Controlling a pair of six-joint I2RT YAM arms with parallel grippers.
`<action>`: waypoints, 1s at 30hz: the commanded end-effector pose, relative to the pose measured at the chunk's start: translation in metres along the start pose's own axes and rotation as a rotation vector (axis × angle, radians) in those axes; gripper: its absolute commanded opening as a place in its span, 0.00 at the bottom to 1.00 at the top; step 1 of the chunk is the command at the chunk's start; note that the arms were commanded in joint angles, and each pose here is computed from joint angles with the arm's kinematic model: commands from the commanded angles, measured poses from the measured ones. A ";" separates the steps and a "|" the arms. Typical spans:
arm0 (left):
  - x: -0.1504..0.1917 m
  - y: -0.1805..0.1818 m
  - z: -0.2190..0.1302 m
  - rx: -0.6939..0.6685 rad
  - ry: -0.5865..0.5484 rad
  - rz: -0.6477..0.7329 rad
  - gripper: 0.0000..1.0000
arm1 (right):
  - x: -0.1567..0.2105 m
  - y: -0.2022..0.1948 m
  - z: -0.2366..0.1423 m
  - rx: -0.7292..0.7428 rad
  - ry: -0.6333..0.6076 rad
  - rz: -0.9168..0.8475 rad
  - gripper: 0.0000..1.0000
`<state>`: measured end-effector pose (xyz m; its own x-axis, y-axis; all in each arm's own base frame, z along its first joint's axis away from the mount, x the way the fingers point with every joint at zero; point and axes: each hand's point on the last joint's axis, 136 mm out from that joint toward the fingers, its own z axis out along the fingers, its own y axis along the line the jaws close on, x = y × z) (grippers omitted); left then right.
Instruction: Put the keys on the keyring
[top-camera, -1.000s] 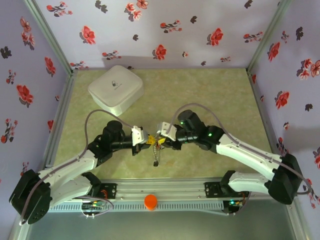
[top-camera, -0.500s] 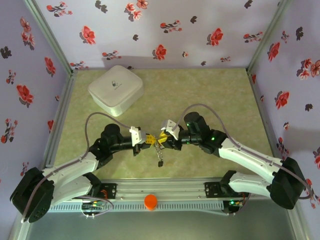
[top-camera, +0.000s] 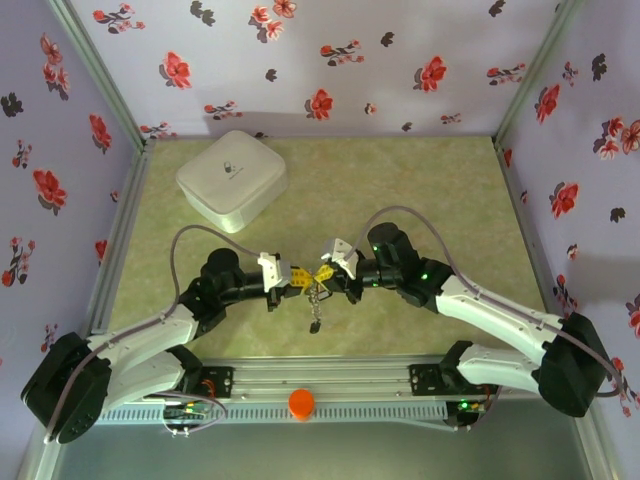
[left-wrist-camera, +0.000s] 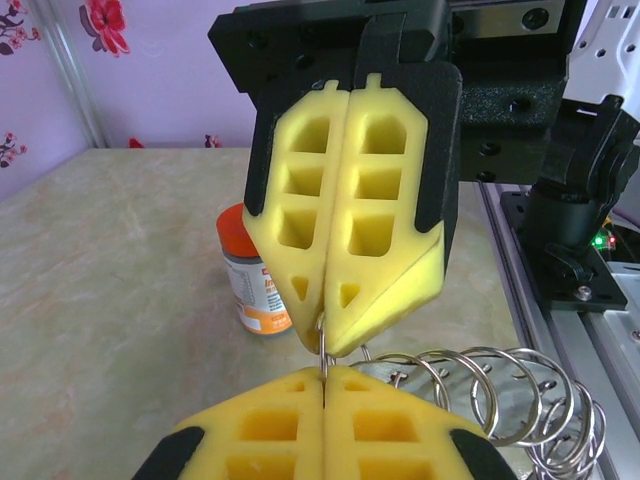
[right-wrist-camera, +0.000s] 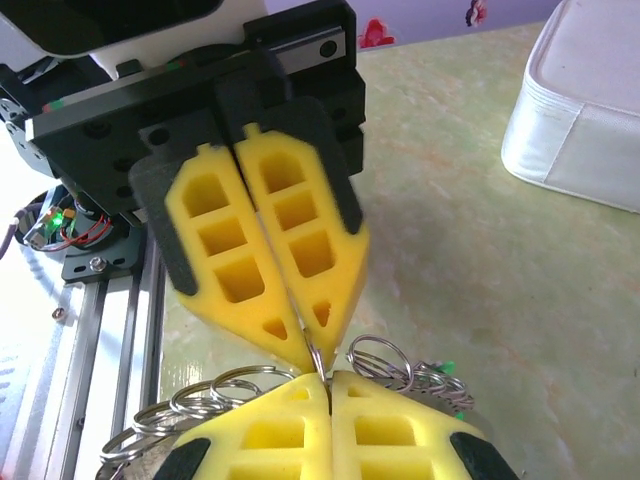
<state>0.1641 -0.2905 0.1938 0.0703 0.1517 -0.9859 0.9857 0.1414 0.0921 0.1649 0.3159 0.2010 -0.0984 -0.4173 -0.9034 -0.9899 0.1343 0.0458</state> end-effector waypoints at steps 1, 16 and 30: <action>-0.009 0.003 -0.001 -0.021 -0.017 0.034 0.22 | -0.011 0.004 -0.003 -0.022 -0.008 -0.027 0.00; 0.008 0.005 -0.001 0.001 0.160 0.041 0.21 | 0.002 0.007 0.004 0.019 0.297 -0.229 0.00; -0.001 0.003 0.002 0.011 0.113 0.040 0.03 | -0.008 0.013 0.011 0.009 0.254 -0.232 0.00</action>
<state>0.1644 -0.2861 0.1727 0.0399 0.3233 -0.9455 0.9887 0.1238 0.0840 0.1585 0.3219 0.1894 0.0879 -0.6985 -0.7102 -0.9888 0.0250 -0.1470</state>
